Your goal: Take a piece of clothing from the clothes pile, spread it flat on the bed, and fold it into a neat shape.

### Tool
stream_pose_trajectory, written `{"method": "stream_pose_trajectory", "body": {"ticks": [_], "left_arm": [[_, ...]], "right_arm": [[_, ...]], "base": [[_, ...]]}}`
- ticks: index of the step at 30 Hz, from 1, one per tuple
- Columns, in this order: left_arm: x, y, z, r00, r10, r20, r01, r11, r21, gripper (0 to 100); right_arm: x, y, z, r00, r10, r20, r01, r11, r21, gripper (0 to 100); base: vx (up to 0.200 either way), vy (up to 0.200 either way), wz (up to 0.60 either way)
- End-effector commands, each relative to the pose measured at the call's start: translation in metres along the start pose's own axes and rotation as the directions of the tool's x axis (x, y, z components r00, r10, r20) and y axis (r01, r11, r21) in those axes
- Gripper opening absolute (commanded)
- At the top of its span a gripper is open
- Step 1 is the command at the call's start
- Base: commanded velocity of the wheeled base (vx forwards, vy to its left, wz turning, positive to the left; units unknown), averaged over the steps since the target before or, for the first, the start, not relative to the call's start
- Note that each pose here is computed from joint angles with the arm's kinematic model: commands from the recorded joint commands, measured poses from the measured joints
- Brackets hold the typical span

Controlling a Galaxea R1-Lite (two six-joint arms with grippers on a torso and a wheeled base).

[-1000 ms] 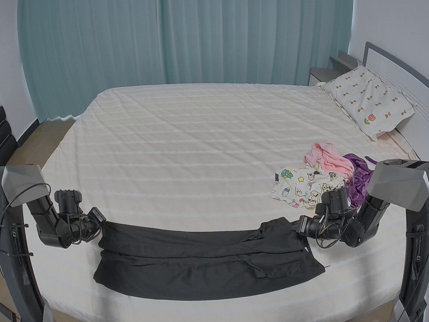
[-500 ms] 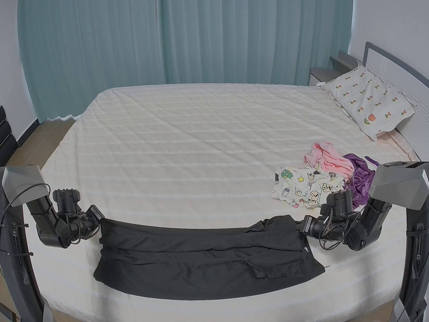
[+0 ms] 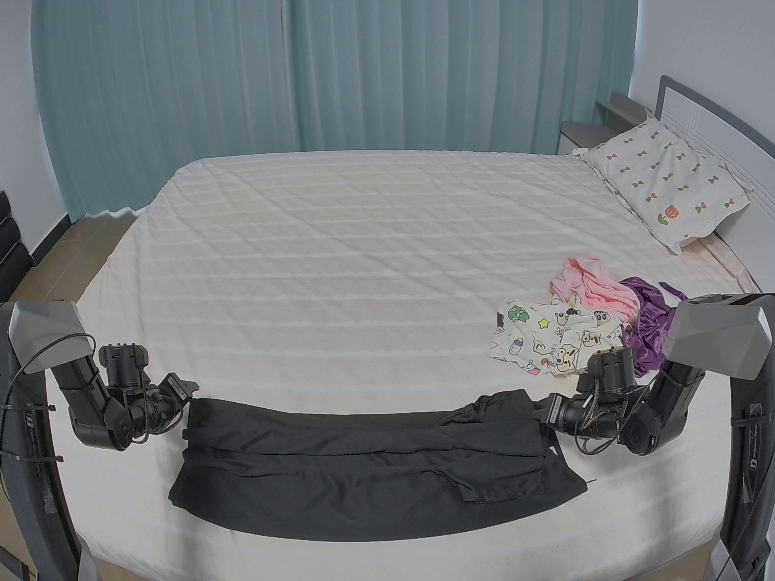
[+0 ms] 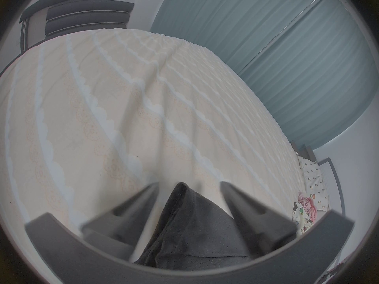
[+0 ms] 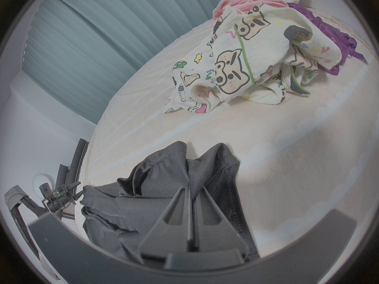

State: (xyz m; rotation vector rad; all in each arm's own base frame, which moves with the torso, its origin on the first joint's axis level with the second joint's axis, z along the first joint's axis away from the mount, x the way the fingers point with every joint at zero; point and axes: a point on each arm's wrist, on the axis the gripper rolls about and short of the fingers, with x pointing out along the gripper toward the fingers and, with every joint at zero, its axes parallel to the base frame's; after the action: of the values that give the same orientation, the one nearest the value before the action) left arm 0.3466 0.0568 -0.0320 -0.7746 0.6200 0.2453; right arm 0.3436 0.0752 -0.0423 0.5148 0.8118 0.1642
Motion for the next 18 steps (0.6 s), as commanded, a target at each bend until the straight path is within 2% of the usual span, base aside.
{"method": "stream_pose_trajectory", "body": {"ticks": [1,6,7,10,18], "left_arm": [[-0.001,0.000,-0.001,1.000,0.001,-0.003,-0.001,1.000,-0.005,100],[-0.018,-0.005,0.002,1.000,-0.016,-0.005,0.016,1.000,-0.015,100],[-0.032,-0.006,-0.003,0.999,-0.034,-0.038,0.033,0.999,-0.013,100],[-0.042,-0.012,-0.013,0.993,-0.070,-0.095,0.071,0.997,0.012,100],[-0.052,-0.003,-0.041,0.979,0.004,-0.203,0.026,0.989,0.142,100]], "right_arm": [[0.000,0.001,-0.002,1.000,0.005,-0.006,-0.005,1.000,-0.002,0],[-0.001,0.002,-0.004,1.000,0.003,-0.012,-0.003,1.000,0.003,0],[-0.002,0.003,-0.005,1.000,0.005,-0.017,-0.005,1.000,0.006,0],[-0.004,0.002,-0.007,1.000,0.002,-0.026,-0.002,1.000,0.009,0],[-0.008,0.000,-0.012,0.999,-0.006,-0.039,0.006,1.000,0.011,0]], "base": [[0.000,0.000,0.00],[0.000,0.000,0.00],[0.000,0.000,0.00],[0.000,0.000,0.00],[0.000,0.000,0.00]]}}
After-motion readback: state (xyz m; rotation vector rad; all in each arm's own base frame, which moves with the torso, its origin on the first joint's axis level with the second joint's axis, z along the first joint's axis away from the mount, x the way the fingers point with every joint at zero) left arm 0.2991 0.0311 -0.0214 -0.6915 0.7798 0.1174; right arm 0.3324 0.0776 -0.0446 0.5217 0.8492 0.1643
